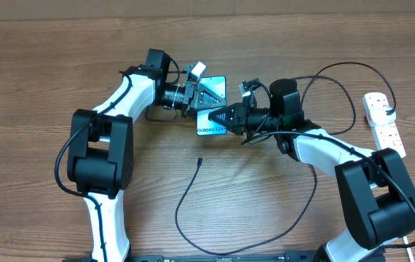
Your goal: Plug charger to phone and switch on socket
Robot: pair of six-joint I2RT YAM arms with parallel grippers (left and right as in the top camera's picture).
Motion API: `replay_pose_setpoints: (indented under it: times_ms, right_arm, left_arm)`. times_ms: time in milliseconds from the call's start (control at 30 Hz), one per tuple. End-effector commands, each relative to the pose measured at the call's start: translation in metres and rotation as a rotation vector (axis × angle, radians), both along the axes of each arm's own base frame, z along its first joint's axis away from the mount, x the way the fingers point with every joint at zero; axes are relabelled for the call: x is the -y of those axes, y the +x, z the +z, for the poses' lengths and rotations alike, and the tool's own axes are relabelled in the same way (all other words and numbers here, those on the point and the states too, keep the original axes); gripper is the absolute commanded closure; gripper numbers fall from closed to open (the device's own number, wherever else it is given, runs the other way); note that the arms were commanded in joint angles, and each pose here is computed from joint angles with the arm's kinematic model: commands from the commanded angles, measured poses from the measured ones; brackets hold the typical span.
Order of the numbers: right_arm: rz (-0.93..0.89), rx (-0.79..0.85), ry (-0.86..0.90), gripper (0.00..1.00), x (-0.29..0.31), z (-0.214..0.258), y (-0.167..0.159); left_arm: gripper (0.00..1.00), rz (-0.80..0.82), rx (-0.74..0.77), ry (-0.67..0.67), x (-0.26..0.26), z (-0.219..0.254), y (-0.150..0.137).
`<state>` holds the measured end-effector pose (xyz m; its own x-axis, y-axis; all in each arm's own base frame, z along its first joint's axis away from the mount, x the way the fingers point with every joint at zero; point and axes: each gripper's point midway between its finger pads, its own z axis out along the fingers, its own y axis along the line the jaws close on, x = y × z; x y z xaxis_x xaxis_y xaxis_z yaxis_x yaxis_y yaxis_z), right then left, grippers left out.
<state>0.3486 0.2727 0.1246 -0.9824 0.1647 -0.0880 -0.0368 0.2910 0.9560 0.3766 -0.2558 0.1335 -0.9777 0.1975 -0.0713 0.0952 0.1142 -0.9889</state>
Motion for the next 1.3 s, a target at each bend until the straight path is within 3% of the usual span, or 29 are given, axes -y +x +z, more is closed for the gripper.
replay_pose_setpoints:
  times_ms: [0, 200, 433, 567, 667, 733, 867, 933, 1067, 1267]
  right_arm:
    - [-0.014, -0.052, -0.025, 0.96, -0.011, -0.009, -0.003]
    - [-0.007, -0.126, -0.056, 0.96, -0.011, -0.021, -0.013]
    - [0.011, -0.148, -0.066, 0.96, -0.016, -0.025, -0.02]
    - [0.019, -0.147, -0.067, 0.96, -0.018, -0.025, -0.022]
    - [0.021, -0.142, -0.068, 0.85, -0.018, -0.025, -0.022]
    - [0.027, -0.126, -0.07, 0.84, -0.018, -0.025, -0.022]
    - [0.03, -0.122, -0.073, 0.66, -0.018, -0.025, -0.023]
    - [0.029, -0.123, -0.073, 0.64, -0.018, -0.025, -0.023]
    - [0.029, -0.122, -0.073, 0.67, -0.018, -0.025, -0.023]
    - [0.034, -0.096, -0.072, 0.84, -0.014, -0.024, -0.02]
  left_arm:
    - [0.68, -0.066, 0.017, -0.147, 0.015, 0.033, -0.013]
    - [0.75, -0.063, 0.018, -0.148, 0.014, 0.033, -0.013]
    - [0.95, -0.063, 0.022, -0.148, 0.014, 0.033, -0.012]
    - [0.96, -0.062, 0.01, -0.146, 0.014, 0.033, -0.012]
    - [0.96, -0.06, -0.03, -0.137, 0.014, 0.033, -0.012]
    - [0.96, -0.058, -0.052, -0.132, 0.014, 0.033, -0.012]
    - [0.96, -0.056, -0.073, -0.128, 0.013, 0.033, -0.012]
    - [0.96, -0.056, -0.072, -0.127, 0.013, 0.033, -0.012]
    - [0.96, -0.051, -0.072, -0.126, 0.012, 0.033, -0.011]
    - [0.96, -0.05, -0.072, -0.125, 0.011, 0.033, -0.011]
